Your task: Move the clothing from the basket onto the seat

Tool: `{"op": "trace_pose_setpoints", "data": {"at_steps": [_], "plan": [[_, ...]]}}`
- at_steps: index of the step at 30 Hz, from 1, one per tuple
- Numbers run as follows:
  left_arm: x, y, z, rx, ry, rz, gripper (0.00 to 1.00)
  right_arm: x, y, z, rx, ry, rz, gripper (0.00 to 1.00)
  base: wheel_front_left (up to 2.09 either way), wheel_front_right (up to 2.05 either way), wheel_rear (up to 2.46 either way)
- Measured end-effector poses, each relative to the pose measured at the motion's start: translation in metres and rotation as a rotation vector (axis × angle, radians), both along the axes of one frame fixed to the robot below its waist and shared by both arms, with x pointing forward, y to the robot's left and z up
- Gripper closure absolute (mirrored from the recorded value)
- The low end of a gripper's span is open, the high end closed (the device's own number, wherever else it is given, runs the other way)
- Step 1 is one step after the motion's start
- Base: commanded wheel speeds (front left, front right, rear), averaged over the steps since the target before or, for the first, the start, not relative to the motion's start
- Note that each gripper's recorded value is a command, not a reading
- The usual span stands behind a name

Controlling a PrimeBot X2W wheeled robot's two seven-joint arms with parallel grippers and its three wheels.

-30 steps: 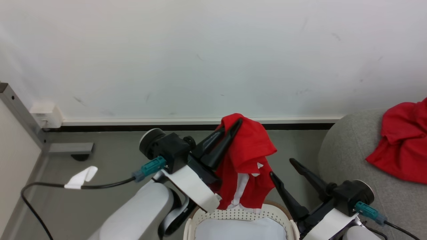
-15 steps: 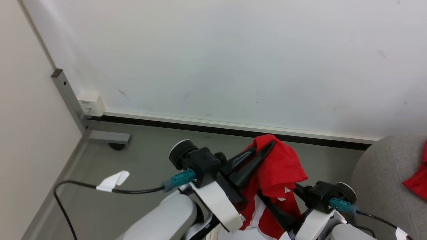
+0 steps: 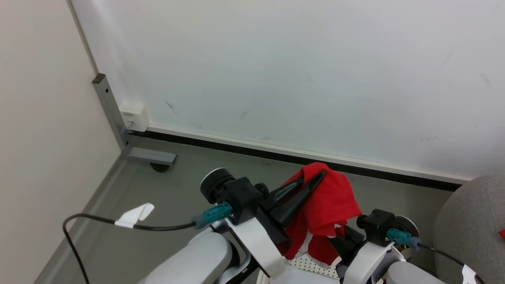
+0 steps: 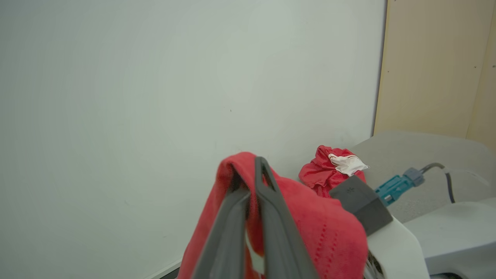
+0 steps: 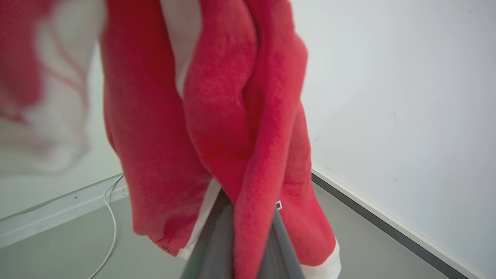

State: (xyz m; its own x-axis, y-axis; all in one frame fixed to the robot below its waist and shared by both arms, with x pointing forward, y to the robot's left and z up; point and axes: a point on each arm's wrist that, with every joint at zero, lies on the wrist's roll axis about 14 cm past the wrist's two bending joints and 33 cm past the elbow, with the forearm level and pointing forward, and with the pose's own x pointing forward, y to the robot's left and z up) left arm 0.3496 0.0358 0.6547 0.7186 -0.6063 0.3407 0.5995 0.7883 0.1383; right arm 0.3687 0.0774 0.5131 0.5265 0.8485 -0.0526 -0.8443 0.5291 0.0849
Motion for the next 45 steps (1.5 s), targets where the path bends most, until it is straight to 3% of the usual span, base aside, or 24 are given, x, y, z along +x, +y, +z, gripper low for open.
{"op": "trace_pose_setpoints", "data": {"at_steps": [11,20,22,23,35,45], "plan": [[0.005,-0.002,-0.004,-0.007,0.013,0.001,1.0,0.012,-0.017,0.012,0.034,-0.019,-0.059,1.0,0.0,0.0,0.0],[0.006,-0.013,-0.016,-0.009,0.039,-0.035,0.98,0.039,-0.05,0.041,0.129,-0.054,-0.189,1.0,0.0,0.0,0.0],[0.006,-0.017,-0.018,-0.013,0.043,-0.048,0.39,0.044,-0.06,0.046,0.151,-0.058,-0.225,1.0,0.0,0.0,0.0],[0.006,-0.02,-0.021,-0.011,0.05,-0.057,0.0,0.046,-0.066,0.048,0.16,-0.061,-0.244,1.0,0.0,0.0,0.0],[0.007,-0.055,-0.056,0.003,0.145,-0.158,0.0,0.062,-0.154,0.074,0.264,-0.136,-0.503,1.0,0.0,0.0,0.0],[0.009,-0.101,-0.073,0.016,0.195,-0.292,0.0,0.046,-0.239,0.074,0.253,-0.189,-0.721,1.0,0.0,0.0,0.0]]}}
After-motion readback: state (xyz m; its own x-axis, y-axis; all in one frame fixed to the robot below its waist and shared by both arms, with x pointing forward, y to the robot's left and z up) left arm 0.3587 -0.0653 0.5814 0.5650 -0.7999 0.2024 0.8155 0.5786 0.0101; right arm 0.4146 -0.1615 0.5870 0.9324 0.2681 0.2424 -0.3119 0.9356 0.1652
